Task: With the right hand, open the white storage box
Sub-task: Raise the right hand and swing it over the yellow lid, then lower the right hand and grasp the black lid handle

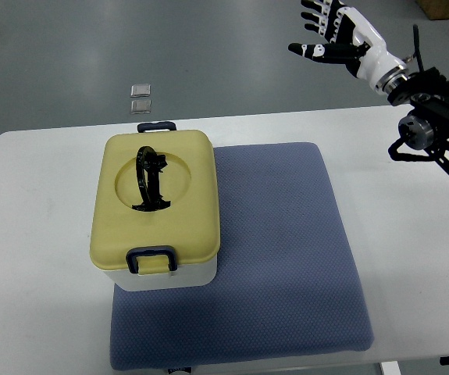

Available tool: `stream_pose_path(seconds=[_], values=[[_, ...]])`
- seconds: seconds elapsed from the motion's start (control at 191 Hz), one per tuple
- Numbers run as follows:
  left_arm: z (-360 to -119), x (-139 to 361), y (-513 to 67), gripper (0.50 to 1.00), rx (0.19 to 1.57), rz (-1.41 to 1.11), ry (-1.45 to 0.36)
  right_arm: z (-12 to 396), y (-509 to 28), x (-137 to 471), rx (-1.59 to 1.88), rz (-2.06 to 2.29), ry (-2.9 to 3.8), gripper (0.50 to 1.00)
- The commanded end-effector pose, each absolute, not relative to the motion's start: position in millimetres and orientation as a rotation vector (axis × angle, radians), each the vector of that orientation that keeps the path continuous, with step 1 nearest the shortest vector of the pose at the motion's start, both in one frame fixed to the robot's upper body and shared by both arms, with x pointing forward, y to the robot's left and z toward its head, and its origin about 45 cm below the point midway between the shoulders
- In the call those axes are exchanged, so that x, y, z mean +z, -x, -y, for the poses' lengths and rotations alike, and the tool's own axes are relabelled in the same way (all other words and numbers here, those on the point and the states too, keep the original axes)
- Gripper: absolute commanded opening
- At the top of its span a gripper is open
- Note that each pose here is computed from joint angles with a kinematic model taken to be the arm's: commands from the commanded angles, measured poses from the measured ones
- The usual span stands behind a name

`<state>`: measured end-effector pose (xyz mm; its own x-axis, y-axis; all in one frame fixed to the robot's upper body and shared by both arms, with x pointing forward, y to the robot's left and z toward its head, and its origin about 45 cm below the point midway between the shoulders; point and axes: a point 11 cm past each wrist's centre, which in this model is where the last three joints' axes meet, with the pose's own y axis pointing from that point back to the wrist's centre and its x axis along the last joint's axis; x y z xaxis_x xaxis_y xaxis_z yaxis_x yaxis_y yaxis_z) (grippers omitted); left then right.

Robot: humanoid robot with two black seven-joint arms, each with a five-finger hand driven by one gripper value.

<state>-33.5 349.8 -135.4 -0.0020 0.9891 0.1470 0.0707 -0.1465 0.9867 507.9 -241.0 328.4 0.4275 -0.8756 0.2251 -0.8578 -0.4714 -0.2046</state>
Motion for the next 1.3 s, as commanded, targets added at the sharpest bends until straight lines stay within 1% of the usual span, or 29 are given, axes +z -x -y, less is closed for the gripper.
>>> stream_pose_path(seconds=[0.0,0.12,0.188,0.356,0.398,0.555,0.623,0.743,0.822,0.88,0.969,1.136,1.236,1.272,1.293], values=[[-349.8,-135.4,33.5,1.0,1.289,-1.193,-1.367,216.6,-508.9,360.4,-0.67,-1.438,2.688,0.928],[-349.8,-135.4,33.5,1.0,1.289,-1.193,-1.367,183.0,-501.6,384.7,-0.932,-1.212,2.811,0.928],[-349.8,-135.4,33.5,1.0,1.289,-1.193,-1.367,154.5,-491.7,396.1,-1.091,-1.018,2.882,0.928],[-349.8,-135.4,33.5,1.0,1.289,-1.193,-1.367,107.2,-463.6,418.5,-1.358,-0.633,2.948,0.928],[-349.8,-135.4,33.5,1.0,1.289,-1.193,-1.367,98.1,-457.7,421.0,-1.409,-0.565,2.946,0.928],[-349.8,-135.4,33.5,1.0,1.289,-1.193,-1.367,42.0,-423.5,410.9,-1.692,-0.114,2.953,0.926],[-349.8,-135.4,33.5,1.0,1.289,-1.193,-1.367,32.3,-417.7,410.8,-1.82,0.006,2.941,0.926],[-349.8,-135.4,33.5,1.0,1.289,-1.193,-1.367,24.1,-412.2,411.8,-1.924,0.129,2.927,0.926],[-349.8,-135.4,33.5,1.0,1.289,-1.193,-1.367,9.1,-404.7,412.6,-2.019,0.231,2.876,0.926],[-349.8,-135.4,33.5,1.0,1.289,-1.193,-1.367,-2.8,-397.0,406.0,-2.1,0.344,2.835,0.924],[-349.8,-135.4,33.5,1.0,1.289,-1.193,-1.367,-10.2,-390.1,394.6,-2.192,0.46,2.795,0.921],[-349.8,-135.4,33.5,1.0,1.289,-1.193,-1.367,-19.9,-379.4,383.1,-2.235,0.57,2.753,0.917],[-349.8,-135.4,33.5,1.0,1.289,-1.193,-1.367,-24.1,-376.9,378.6,-2.264,0.597,2.725,0.899],[-349.8,-135.4,33.5,1.0,1.289,-1.193,-1.367,-24.0,-377.4,377.5,-2.28,0.591,2.709,0.872],[-349.8,-135.4,33.5,1.0,1.289,-1.193,-1.367,-23.9,-377.6,376.7,-2.283,0.59,2.706,0.866]])
